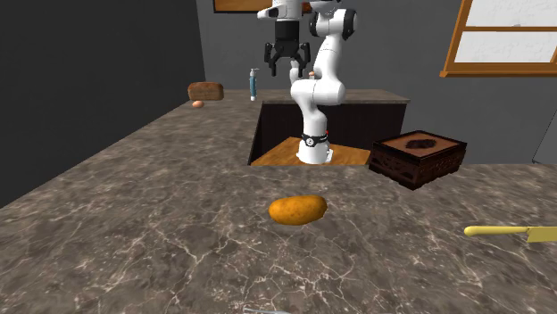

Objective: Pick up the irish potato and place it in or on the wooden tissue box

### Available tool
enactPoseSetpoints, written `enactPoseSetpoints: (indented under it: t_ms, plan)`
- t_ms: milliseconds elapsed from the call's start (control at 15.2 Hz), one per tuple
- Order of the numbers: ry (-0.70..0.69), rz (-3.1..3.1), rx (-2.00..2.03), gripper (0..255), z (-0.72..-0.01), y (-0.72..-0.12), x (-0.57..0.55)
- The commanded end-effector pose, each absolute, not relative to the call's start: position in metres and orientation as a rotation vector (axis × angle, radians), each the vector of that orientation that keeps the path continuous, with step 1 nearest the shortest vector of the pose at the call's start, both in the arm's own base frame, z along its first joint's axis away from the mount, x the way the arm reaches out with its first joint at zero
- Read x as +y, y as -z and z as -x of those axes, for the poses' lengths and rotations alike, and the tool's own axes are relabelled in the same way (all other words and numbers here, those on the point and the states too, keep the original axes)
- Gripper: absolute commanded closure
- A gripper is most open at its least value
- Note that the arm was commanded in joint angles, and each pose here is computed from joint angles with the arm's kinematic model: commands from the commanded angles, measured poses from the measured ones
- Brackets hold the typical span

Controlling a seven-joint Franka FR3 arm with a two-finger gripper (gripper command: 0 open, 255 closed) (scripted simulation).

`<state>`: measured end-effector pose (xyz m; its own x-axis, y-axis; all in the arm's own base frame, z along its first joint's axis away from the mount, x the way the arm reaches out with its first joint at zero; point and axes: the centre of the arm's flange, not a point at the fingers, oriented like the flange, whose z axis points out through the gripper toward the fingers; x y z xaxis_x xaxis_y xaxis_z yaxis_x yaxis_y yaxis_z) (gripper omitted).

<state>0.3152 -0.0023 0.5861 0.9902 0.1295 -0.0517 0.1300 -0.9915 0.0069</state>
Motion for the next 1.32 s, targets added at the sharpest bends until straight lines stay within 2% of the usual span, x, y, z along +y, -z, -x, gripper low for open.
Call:
enactPoseSetpoints:
  t_ms: [0, 1254]
  plan:
    - [0.08, -3.124, 0.204, 0, -0.315, -0.586, -0.002]
    - [-0.234, -2.674, -0.204, 0, -0.415, -0.457, 0.246]
